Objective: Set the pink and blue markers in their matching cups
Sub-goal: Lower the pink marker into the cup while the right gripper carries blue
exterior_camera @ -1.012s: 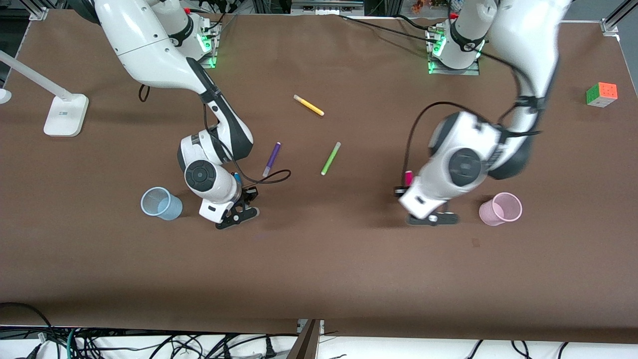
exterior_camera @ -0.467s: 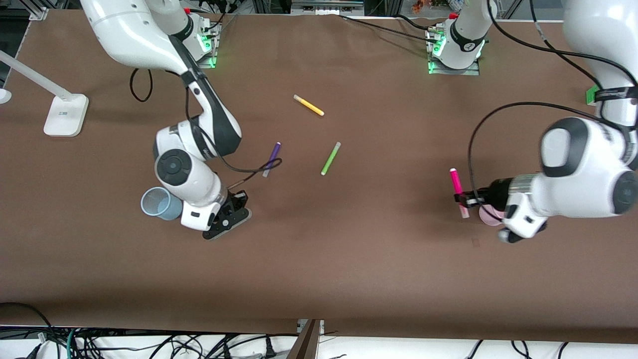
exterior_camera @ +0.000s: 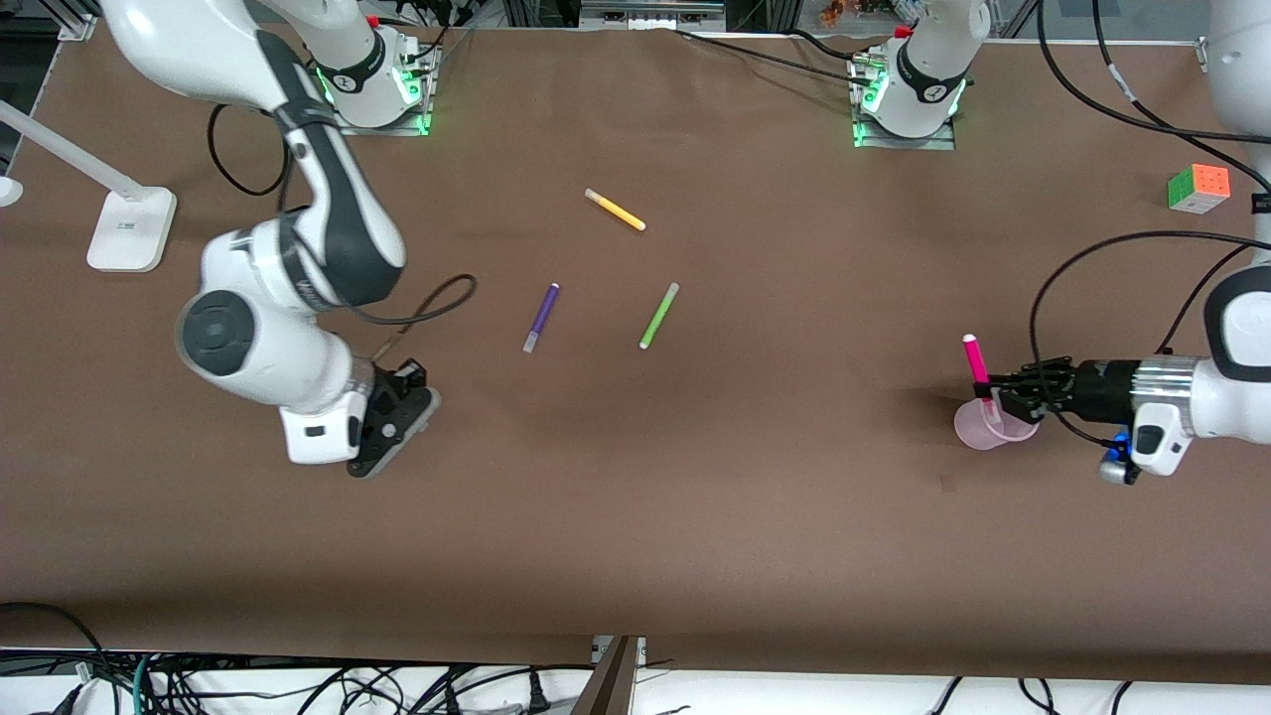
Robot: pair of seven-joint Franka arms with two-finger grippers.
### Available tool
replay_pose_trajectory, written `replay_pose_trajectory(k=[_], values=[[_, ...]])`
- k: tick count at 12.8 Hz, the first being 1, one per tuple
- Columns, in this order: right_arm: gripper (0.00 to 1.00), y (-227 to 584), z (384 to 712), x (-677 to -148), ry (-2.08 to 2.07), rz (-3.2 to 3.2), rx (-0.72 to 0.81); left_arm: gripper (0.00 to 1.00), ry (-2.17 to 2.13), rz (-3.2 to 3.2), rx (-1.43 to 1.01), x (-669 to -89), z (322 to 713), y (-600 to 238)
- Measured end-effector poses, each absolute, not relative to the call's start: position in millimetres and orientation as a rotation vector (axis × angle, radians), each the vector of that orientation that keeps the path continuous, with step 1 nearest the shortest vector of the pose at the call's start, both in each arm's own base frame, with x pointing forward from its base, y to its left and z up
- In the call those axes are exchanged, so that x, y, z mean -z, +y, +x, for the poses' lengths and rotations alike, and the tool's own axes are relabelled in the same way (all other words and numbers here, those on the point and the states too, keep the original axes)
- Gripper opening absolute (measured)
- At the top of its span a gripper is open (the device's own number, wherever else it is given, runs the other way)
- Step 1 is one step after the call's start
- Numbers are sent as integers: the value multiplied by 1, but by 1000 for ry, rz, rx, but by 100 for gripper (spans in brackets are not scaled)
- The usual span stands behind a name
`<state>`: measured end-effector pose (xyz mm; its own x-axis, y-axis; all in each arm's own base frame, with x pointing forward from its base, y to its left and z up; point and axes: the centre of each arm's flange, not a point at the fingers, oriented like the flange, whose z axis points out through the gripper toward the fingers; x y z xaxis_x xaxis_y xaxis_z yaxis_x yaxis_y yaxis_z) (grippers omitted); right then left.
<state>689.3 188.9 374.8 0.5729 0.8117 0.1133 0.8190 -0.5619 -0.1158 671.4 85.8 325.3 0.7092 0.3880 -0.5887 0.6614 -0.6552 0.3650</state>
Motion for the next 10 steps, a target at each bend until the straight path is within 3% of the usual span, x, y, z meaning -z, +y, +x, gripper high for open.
replay_pose_trajectory(k=[10], values=[[17, 90, 696, -364, -1718, -2128, 238, 18, 852, 2054, 718, -229, 637, 189]])
